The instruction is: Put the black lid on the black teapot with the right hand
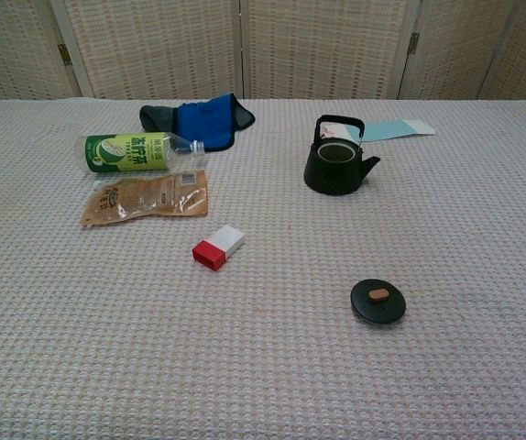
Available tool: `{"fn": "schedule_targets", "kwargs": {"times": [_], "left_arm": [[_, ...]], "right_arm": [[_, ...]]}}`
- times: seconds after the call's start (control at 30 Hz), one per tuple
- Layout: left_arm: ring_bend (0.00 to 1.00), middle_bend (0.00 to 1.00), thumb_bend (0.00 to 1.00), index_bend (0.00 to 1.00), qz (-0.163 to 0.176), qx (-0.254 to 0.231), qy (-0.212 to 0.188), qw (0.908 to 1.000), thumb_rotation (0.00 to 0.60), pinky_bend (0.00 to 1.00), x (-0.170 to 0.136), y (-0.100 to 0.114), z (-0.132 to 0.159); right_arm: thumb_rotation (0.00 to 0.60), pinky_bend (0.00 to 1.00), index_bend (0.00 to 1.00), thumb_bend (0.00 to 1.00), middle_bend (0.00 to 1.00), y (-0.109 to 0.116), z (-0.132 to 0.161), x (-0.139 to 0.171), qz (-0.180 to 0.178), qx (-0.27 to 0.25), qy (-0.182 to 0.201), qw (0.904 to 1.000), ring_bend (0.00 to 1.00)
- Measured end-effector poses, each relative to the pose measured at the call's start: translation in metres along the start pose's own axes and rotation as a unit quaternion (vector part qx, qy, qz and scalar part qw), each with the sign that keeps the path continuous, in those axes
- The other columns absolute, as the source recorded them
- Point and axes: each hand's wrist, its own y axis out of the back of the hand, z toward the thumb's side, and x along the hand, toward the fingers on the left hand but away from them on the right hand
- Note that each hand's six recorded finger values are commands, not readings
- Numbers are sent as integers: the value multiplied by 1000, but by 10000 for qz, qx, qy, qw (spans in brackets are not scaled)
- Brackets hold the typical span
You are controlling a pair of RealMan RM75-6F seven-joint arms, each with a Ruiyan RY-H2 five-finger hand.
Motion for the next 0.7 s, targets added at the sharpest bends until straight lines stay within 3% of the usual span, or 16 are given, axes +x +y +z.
{"fn": "schedule_targets", "kwargs": {"times": [0.3, 0.37, 0.43, 0.5, 0.7], "left_arm": [[163, 181, 339, 292, 24, -8, -47, 10000, 600, 47, -1, 0, 4], [163, 181, 339, 293, 40, -4, -40, 10000, 600, 47, -1, 1, 4], [163, 181, 339, 297, 58, -3, -23, 10000, 600, 47, -1, 1, 4], [162, 181, 339, 299, 59, -2, -20, 10000, 600, 47, -1, 1, 5], [163, 181, 339, 300, 60, -12, -46, 10000, 600, 47, -1, 1, 7]], "right_arm": [[600, 171, 329, 272, 284, -2, 0, 0, 33, 6, 38, 10000, 332], [600, 231, 329, 272, 284, -2, 0, -1, 19, 6, 29, 10000, 360], [600, 376, 329, 272, 284, -3, 1, -1, 11, -4, 14, 10000, 449], [600, 461, 329, 272, 284, -6, 3, -2, 58, -22, 29, 10000, 517], [600, 655, 311, 272, 284, -19, 16, -8, 365, 66, 220, 9991, 685]]}}
